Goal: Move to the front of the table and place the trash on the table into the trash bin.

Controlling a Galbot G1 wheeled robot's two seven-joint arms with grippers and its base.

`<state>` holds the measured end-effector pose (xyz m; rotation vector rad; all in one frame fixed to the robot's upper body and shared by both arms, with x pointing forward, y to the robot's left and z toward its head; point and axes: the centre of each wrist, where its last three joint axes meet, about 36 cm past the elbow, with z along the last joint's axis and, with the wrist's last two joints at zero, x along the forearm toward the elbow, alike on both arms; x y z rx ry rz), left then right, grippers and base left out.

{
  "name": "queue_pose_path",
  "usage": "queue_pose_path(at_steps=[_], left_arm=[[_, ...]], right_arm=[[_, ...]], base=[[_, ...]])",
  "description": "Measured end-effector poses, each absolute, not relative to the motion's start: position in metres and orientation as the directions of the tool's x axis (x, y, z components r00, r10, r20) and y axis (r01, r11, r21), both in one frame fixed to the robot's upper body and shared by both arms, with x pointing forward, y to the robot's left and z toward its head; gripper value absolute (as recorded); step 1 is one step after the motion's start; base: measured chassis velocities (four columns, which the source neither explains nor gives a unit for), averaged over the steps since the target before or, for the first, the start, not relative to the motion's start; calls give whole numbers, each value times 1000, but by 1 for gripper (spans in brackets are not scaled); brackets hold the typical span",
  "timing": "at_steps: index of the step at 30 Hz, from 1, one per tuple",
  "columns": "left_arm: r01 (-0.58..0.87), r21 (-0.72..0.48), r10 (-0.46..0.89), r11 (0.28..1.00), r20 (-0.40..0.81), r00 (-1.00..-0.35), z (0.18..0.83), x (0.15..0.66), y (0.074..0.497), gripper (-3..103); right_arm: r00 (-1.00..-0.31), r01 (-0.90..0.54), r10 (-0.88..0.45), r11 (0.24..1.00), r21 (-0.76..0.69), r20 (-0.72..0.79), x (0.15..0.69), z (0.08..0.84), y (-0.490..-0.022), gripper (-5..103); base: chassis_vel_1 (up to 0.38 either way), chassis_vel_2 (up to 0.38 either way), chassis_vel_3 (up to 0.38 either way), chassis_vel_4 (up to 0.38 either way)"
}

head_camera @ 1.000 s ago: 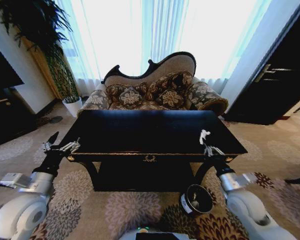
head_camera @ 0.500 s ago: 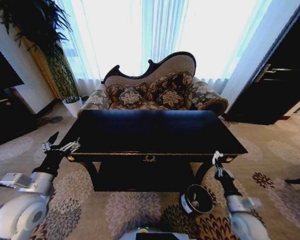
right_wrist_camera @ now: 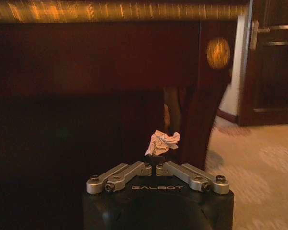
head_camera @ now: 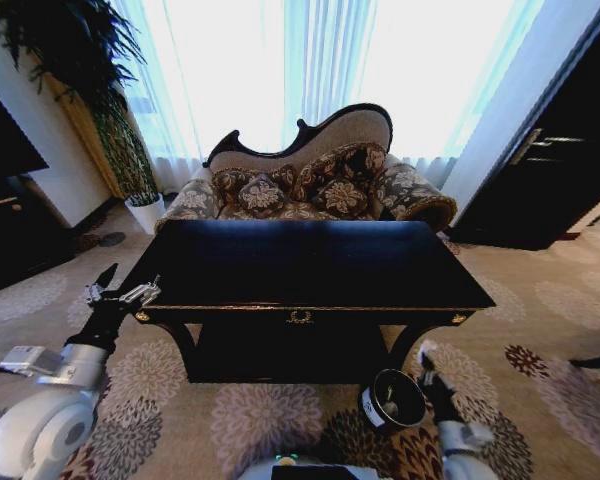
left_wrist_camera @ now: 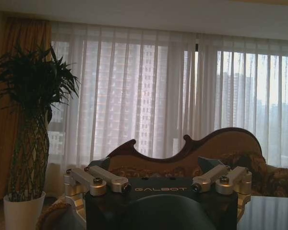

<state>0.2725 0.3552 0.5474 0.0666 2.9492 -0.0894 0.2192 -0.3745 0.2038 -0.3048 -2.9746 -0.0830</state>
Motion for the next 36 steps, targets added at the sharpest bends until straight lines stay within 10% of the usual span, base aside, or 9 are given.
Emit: queue_pose_path(at_steps=[36], left_arm=[[50,-56,39,997,-190,-981,547,272,355,100]], right_arm=[[-810,295,321,946,-132,490,262,95,-387,0]], base=[[0,0,0,0]])
